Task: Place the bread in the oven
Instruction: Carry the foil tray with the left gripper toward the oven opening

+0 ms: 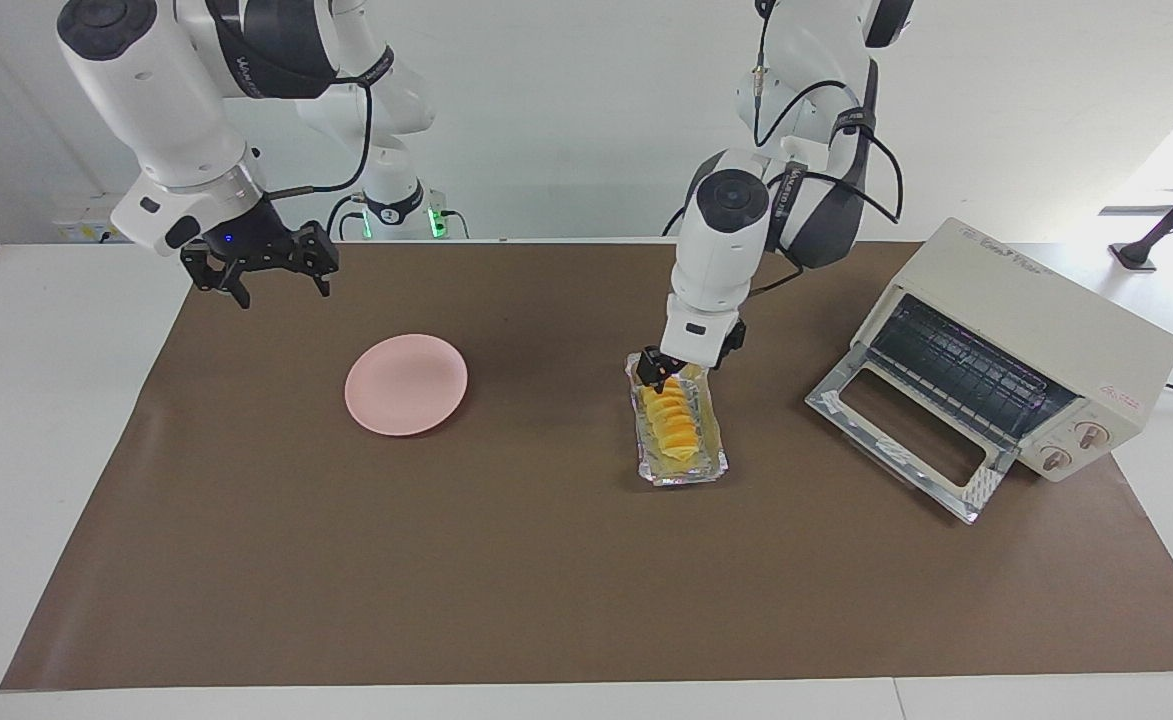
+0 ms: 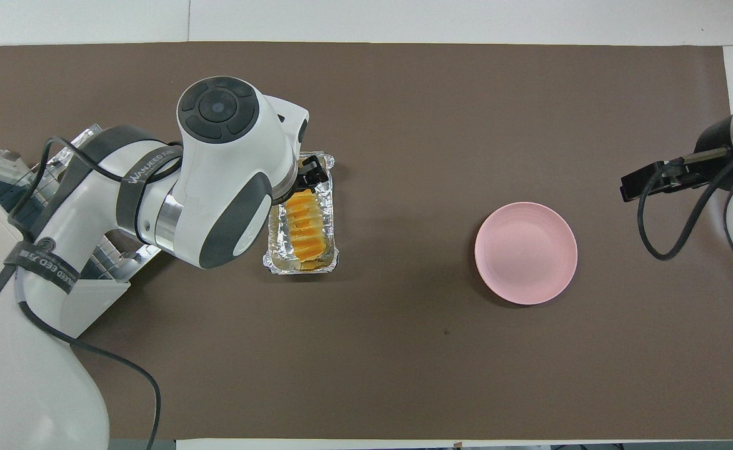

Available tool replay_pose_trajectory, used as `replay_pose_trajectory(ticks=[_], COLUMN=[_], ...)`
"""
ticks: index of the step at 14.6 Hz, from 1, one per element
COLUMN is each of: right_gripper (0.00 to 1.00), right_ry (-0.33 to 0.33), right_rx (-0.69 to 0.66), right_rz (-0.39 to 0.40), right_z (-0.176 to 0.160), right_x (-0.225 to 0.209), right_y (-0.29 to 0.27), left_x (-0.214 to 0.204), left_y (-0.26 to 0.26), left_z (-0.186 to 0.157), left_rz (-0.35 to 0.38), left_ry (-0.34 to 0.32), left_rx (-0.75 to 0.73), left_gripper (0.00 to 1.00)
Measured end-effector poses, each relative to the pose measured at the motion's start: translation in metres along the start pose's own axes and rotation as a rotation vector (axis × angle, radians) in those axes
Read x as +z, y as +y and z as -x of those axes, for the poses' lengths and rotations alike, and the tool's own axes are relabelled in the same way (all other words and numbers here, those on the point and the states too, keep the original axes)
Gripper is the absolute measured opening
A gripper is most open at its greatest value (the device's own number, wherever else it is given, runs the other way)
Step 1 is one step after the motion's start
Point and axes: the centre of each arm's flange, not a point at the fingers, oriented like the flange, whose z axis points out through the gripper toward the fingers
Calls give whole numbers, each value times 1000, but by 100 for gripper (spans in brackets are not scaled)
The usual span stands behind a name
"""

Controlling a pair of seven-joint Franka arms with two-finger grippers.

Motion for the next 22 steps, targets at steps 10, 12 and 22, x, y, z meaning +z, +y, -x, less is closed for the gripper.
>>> replay_pose_trajectory(ticks=[10,12,22], right_gripper=[100,100,100], right_ry=[-39,-38,-38], right_rx=[42,43,44], right_rz=[4,4,4], right_z=[50,50,50], right_x=[-22,-21,-21], right_y=[12,12,12], left_x=[80,86,103], left_y=[59,61,62], left_z=[35,35,33], left_rz=[-28,-28,-34], left_ry=[-27,-26,-6], left_rx=[51,59,310], left_gripper=[100,100,89])
